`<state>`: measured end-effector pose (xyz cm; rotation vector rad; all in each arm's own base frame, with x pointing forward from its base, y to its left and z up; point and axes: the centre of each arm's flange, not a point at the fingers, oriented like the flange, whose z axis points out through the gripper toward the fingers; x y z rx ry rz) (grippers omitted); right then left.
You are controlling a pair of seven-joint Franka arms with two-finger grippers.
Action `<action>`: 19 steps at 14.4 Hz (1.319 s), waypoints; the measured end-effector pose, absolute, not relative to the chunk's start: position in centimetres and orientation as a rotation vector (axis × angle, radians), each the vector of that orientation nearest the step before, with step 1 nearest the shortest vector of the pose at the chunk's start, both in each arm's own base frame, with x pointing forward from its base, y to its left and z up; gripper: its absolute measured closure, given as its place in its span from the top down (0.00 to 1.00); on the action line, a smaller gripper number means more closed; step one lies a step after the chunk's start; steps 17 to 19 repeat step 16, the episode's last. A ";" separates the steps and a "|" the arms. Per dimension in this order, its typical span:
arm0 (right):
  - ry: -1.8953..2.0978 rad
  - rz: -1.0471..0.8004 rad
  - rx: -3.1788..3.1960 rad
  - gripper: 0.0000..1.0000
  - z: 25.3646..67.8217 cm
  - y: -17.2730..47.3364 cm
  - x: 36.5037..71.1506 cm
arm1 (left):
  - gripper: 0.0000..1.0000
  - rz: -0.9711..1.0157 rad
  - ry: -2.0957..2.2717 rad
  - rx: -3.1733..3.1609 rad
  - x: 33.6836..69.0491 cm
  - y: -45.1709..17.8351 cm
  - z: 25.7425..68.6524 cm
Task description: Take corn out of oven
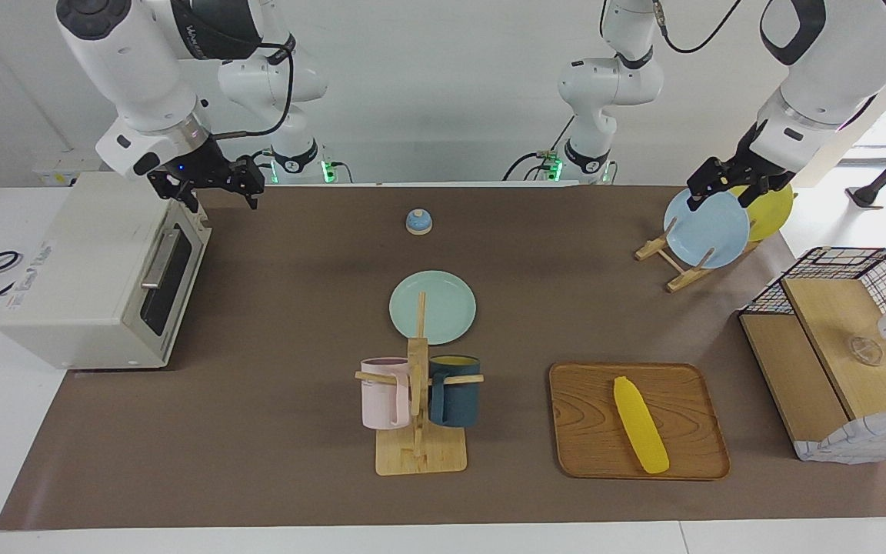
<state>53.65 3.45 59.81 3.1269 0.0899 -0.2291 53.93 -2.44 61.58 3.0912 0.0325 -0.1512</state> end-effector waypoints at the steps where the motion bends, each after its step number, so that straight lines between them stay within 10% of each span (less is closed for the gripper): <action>1: 0.092 -0.223 3.127 1.00 60.0 3.5 53.5 | 1.00 -0.147 0.030 3.092 54.0 -2.5 61.6; 19: 0.086 -0.203 3.130 1.00 60.7 3.3 53.2 | 1.00 -0.125 -0.041 3.137 54.0 -2.9 61.7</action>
